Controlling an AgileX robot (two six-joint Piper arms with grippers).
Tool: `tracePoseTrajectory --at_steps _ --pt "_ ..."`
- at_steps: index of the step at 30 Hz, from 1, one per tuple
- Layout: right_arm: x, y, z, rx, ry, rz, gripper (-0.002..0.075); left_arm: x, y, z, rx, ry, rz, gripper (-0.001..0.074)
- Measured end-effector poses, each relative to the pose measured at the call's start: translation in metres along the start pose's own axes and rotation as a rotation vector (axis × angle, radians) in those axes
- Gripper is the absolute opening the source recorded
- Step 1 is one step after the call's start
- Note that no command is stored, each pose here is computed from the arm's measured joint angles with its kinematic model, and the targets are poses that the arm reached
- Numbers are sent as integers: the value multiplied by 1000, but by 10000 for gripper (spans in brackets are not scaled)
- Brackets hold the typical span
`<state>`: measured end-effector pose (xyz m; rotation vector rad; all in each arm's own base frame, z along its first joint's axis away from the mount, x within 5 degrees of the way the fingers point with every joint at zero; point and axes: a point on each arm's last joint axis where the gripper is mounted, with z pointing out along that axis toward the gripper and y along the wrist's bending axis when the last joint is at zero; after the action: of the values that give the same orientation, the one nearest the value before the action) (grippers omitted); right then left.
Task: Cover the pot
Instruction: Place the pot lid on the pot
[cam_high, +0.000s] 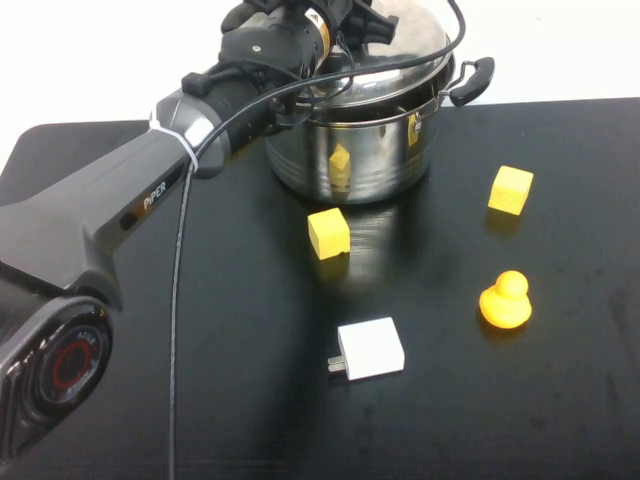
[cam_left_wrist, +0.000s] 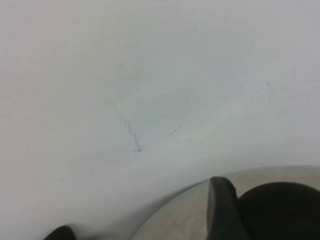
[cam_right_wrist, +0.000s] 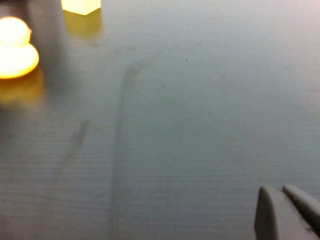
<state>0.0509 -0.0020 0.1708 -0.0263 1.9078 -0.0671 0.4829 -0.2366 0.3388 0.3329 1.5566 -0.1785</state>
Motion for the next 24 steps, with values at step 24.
tracePoseTrajectory --at_steps 24 --pt "0 0 0 0 0 2 -2 2 -7 1 83 5 94 519"
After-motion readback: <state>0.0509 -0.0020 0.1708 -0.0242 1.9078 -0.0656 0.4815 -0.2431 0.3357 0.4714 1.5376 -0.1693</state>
